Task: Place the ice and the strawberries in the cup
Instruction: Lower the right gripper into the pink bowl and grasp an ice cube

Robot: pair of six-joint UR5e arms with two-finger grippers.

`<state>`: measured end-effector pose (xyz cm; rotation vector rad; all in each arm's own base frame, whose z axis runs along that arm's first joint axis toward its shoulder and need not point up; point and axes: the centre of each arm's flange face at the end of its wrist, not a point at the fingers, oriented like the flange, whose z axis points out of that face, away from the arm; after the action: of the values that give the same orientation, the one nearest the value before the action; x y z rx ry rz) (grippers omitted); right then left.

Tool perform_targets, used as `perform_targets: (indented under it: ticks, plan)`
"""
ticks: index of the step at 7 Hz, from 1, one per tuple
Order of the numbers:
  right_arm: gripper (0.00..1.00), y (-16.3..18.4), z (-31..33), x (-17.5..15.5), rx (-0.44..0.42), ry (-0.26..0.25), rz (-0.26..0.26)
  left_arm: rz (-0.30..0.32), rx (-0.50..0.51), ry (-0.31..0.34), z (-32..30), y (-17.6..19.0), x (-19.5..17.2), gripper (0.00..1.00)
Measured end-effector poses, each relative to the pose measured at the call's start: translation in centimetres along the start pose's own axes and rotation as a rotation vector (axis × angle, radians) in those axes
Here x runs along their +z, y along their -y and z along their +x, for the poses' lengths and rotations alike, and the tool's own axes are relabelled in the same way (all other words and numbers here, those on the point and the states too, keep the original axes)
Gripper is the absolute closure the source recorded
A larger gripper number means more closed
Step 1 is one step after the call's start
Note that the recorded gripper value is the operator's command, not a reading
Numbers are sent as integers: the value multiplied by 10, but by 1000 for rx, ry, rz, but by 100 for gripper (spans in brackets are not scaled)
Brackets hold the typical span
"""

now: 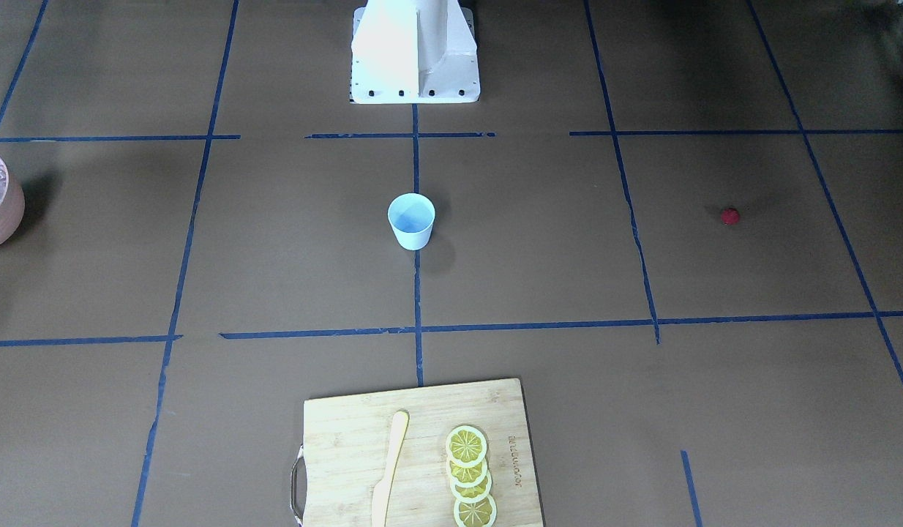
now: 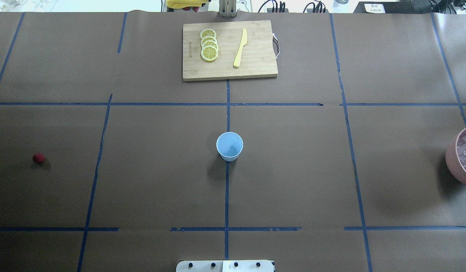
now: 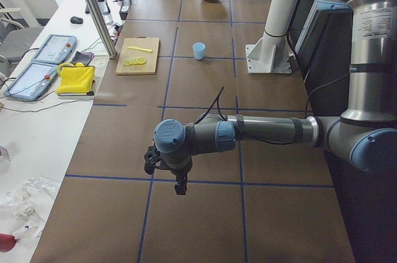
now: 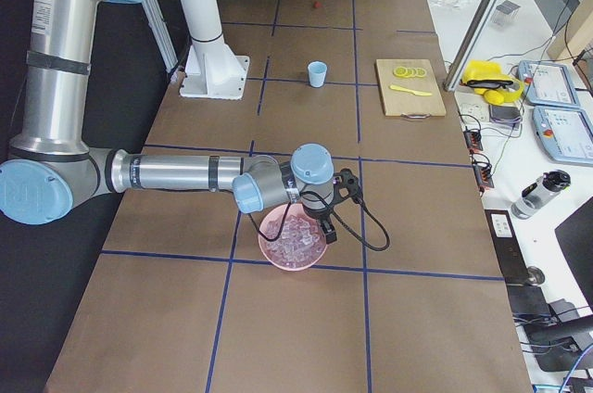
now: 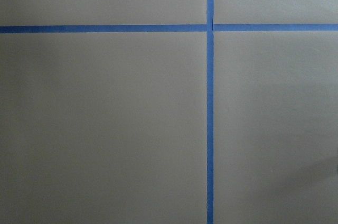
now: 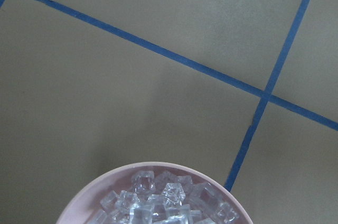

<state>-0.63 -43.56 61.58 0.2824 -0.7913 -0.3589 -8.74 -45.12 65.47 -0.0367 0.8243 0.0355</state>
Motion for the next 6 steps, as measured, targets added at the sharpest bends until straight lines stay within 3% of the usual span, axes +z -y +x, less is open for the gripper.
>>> perform_targets:
  ticks: [2, 6]
  plan:
    - [27, 0, -9, 19, -39, -43, -47, 0, 0, 0, 0, 0, 0, 0]
    - [30, -3, -20, 49, -87, -81, -114, 0, 0, -2, 0, 0, 0, 0]
